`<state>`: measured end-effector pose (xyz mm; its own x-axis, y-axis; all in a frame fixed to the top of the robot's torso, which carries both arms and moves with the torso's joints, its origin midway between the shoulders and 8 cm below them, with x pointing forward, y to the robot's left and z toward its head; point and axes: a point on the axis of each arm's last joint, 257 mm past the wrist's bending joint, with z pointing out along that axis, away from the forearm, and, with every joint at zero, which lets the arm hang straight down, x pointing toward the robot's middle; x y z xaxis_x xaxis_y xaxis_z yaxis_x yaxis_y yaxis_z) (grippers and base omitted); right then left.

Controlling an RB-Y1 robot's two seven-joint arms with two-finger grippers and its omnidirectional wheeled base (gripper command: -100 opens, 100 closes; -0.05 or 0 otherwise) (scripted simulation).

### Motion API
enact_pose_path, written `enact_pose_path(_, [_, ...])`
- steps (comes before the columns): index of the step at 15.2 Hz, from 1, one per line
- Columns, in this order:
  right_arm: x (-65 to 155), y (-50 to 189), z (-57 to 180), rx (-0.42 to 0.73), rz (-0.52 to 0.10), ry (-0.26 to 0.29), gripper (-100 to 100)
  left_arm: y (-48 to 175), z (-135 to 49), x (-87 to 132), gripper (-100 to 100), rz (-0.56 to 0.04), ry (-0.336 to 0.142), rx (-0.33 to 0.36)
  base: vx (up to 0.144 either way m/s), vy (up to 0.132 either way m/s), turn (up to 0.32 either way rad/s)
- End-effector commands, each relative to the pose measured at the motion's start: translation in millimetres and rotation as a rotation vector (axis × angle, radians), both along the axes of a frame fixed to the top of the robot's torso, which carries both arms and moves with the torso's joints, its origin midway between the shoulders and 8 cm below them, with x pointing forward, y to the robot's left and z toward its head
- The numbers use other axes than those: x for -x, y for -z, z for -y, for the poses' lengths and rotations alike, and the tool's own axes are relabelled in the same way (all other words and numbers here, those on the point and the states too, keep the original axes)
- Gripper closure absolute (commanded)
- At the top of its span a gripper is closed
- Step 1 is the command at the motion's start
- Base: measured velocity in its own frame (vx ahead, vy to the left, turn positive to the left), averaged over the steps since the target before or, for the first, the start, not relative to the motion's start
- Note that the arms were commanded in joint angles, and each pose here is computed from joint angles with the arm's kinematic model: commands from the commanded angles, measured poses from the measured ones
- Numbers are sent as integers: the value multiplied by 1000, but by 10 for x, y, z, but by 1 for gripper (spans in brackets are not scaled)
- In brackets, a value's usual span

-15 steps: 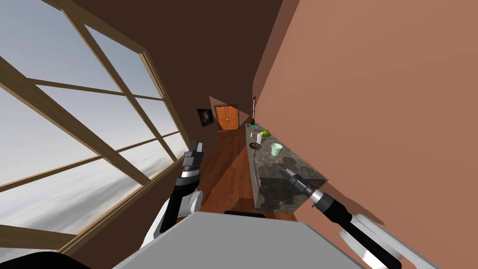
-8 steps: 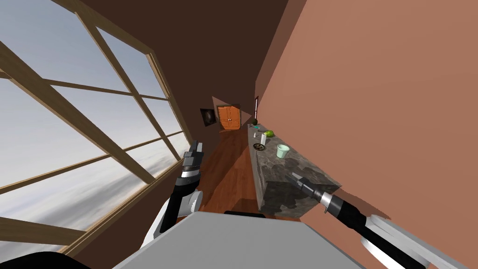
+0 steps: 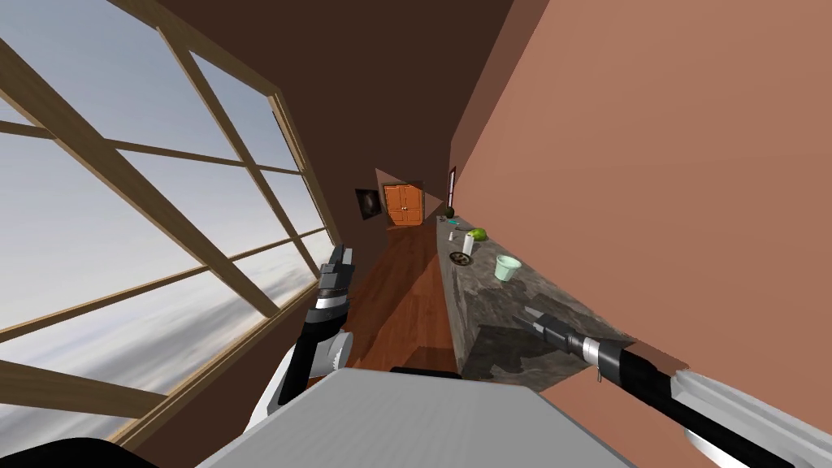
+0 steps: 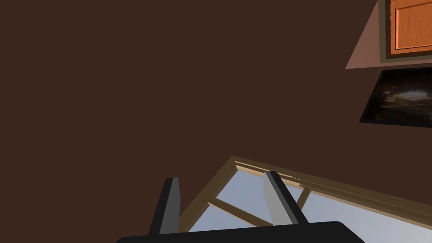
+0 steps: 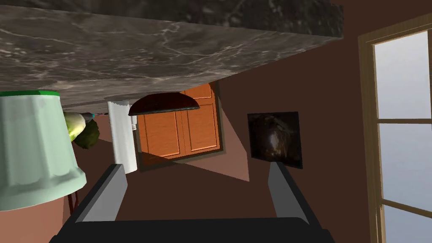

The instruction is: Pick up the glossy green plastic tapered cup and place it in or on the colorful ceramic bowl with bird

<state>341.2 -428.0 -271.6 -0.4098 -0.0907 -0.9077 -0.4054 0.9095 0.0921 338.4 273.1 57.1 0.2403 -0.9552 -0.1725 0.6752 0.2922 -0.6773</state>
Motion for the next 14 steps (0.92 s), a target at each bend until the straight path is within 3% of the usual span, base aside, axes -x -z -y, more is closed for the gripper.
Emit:
enact_pose_path(1, [25,-5,126,49,-17,-12,-100,0,0,0,0,0,0,0,39,60,29])
enact_pose_path(2, [102,87,344,113,-49,-10,-100,0,0,0,0,0,0,0,65,68,93])
enact_pose_path(4, [83,36,392,143,-55,-27,-100,0,0,0,0,0,0,0,61,62,56])
enact_pose_path(5, [163,108,613,205,-87,-26,-100,0,0,0,0,0,0,0,58,58,70])
enact_pose_path(7, [139,50,660,235,-91,-42,-100,0,0,0,0,0,0,0,64,73,51])
enact_pose_path(8, [215,94,865,296,-122,-47,-100,0,0,0,0,0,0,0,67,56,75])
enact_pose_path(10, [194,39,927,324,-127,-58,-100,0,0,0,0,0,0,0,67,47,52])
enact_pose_path(11, [271,59,1152,389,-160,-62,-100,0,0,0,0,0,0,0,55,56,81])
enact_pose_path(13, [246,5,1187,411,-163,-74,-100,0,0,0,0,0,0,0,61,55,53])
enact_pose_path(14, [323,5,1406,473,-195,-79,-100,0,0,0,0,0,0,0,75,48,59])
